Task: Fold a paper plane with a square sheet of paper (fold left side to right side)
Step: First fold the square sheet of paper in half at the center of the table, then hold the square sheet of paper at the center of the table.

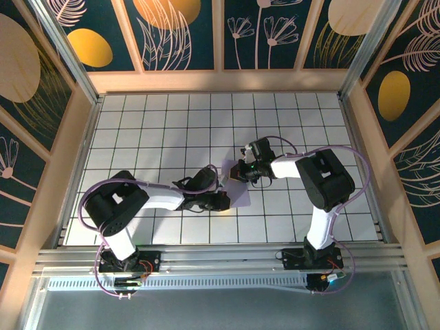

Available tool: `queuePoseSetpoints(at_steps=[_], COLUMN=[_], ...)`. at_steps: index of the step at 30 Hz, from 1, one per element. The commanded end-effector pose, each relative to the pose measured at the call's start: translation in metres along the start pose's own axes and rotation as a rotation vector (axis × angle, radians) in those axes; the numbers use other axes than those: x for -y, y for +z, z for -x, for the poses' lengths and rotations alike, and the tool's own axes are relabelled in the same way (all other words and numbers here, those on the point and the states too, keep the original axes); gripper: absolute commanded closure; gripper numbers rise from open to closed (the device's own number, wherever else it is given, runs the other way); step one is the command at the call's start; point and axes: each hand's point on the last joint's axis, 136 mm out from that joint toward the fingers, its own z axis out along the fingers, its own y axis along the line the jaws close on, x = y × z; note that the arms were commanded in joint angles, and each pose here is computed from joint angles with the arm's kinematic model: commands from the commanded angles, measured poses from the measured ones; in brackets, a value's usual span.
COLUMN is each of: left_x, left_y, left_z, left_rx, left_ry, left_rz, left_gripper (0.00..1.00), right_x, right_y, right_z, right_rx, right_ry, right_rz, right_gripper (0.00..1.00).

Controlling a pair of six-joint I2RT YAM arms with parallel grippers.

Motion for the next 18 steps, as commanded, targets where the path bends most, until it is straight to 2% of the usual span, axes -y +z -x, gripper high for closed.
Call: queuePoseSetpoints(at_steps=[1,4,7,13,18], left_x=[-0.029,-0.027,-0.011,0.001,0.002], left_y=[-0.002,-0.003,-0.016,-0.043,-0.031], left_z=[-0.057,-0.056,-0.037,0.022,0.048], left_rx=[-0.185,-0.179,-0.122,0.008,0.015], left_ry=[-0.082,-0.085,-0.06,-0.054,-0.019], left_rz=[0.089,0.085,0.073,0.041,0.033], left_gripper=[0.95,0.95,0.95,0.96,0.97], right_x=[0.053,0.052,0.05,0.045,0.042], right_y=[0.001,0.001,0.001,0.001,0.0], right_z=[-0.02,-0.02,-0.02,-0.017,-0.015], right_rx=[-0.031,-0.033,-0.031,-0.026,-0.022], right_ry=[0.065,0.063,0.06,0.055,0.054], right_rz=[-0.191,-0.186,-0.179,-0.165,-0.16], right_gripper=[1.0,1.0,1.0,1.0,1.0])
